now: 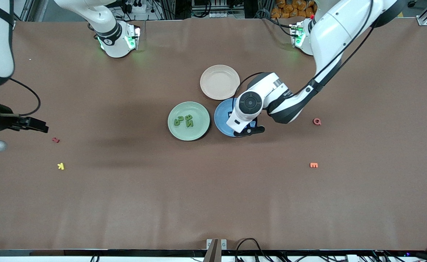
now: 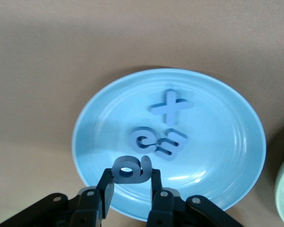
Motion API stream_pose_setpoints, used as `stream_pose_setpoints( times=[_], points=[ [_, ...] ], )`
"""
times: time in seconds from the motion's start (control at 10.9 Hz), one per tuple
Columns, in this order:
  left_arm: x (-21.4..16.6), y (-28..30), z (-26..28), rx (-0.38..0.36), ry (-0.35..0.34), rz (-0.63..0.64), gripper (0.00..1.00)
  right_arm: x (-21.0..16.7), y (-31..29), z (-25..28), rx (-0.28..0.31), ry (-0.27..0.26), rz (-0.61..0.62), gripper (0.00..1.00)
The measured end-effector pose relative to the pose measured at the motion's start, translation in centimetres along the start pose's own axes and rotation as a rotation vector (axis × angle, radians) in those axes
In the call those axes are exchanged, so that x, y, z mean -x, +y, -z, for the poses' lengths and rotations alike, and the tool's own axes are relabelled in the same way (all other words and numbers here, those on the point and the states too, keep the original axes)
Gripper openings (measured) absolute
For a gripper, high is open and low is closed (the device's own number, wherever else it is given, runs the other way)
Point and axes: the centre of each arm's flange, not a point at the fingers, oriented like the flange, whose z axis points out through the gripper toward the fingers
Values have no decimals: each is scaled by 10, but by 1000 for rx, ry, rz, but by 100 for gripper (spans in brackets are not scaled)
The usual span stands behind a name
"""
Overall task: Sort letters by color into matching plates
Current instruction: 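Carry blue a to the blue plate and release it with the left gripper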
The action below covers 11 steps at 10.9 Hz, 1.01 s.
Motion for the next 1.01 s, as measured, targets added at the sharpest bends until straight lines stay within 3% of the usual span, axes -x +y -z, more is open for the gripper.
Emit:
stream_pose_setpoints(
  times=[0.09, 0.37, 0.73, 1.01],
  points=[
    [1, 9, -5, -1, -5, 18, 36, 2, 0, 21, 0, 9, 0, 100],
    [3, 24, -12, -14, 9, 38, 49, 5, -4, 53, -1, 48, 7, 100],
    [-14, 26, 15, 34, 47, 66, 98, 11, -6, 79, -6, 94, 13, 100],
    [-30, 28, 47, 86, 89, 86, 100, 23, -14, 94, -16, 105, 30, 100]
  ],
)
